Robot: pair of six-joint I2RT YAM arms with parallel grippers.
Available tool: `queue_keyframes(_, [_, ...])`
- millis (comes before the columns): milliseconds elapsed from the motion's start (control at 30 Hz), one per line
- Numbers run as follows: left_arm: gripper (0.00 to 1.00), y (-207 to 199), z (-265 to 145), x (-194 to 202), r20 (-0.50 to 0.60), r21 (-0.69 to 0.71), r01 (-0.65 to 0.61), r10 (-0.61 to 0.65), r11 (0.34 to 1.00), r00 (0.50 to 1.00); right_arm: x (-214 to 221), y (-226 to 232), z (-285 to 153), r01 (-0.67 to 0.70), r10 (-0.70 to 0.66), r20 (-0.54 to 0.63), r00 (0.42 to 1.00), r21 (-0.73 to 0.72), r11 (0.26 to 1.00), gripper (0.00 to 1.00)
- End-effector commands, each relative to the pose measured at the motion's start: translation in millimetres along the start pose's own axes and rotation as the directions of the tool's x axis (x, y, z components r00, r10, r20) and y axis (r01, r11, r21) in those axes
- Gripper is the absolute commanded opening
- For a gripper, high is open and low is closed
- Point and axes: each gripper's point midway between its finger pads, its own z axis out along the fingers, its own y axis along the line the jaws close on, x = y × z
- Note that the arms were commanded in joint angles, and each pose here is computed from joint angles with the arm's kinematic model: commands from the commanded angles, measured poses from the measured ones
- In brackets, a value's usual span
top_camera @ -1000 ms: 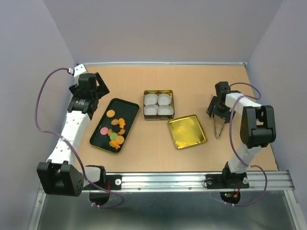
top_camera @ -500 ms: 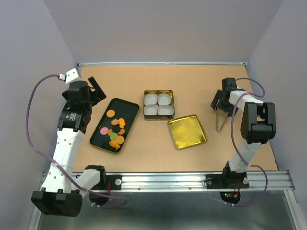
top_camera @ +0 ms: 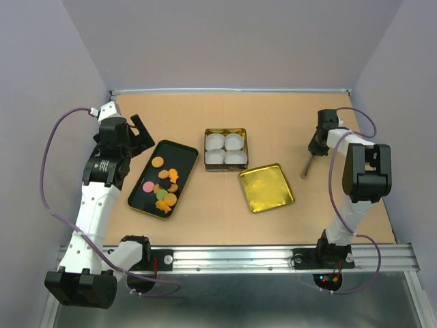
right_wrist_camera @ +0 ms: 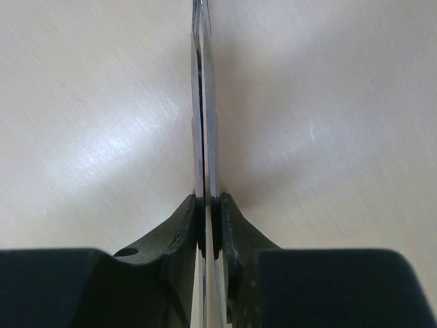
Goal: Pack the cookies
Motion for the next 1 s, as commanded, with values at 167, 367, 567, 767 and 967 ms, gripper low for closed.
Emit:
queue_keyframes(167, [0.99, -69, 6, 16, -0.153, 0.323, 0.073, -0.024, 0.944, 0.988, 11, 14, -31, -0.044, 0.03, -0.131, 0.991, -0.105, 0.993, 0.07])
queue_keyframes(367, [0.99, -105, 13, -12, -0.222, 0.385, 0.129, -0.044, 0.914, 0.974, -76, 80, -133, -0.157, 0.171, -0.005, 0.985, -0.424, 0.892, 0.05])
queue_keyframes(567, [0.99, -155, -26, -90, -0.147, 0.554, 0.174, -0.109, 0.814, 0.983, -113, 164, -246, -0.187, 0.205, -0.09, 0.975, -0.827, 0.53, 0.1])
queue_keyframes(767, [0.99, -196, -79, -78, -0.38, 0.856, 0.436, -0.232, 0.279, 0.895, -113, 222, -391, -0.006, 0.097, 0.0, 0.995, -0.998, 0.069, 0.16])
queue_keyframes(967, [0.99, -233, -116, -73, -0.302, 0.933, 0.314, -0.094, 0.176, 0.949, -107, 223, -469, -0.174, 0.053, -0.206, 0.977, -0.917, -0.36, 0.2])
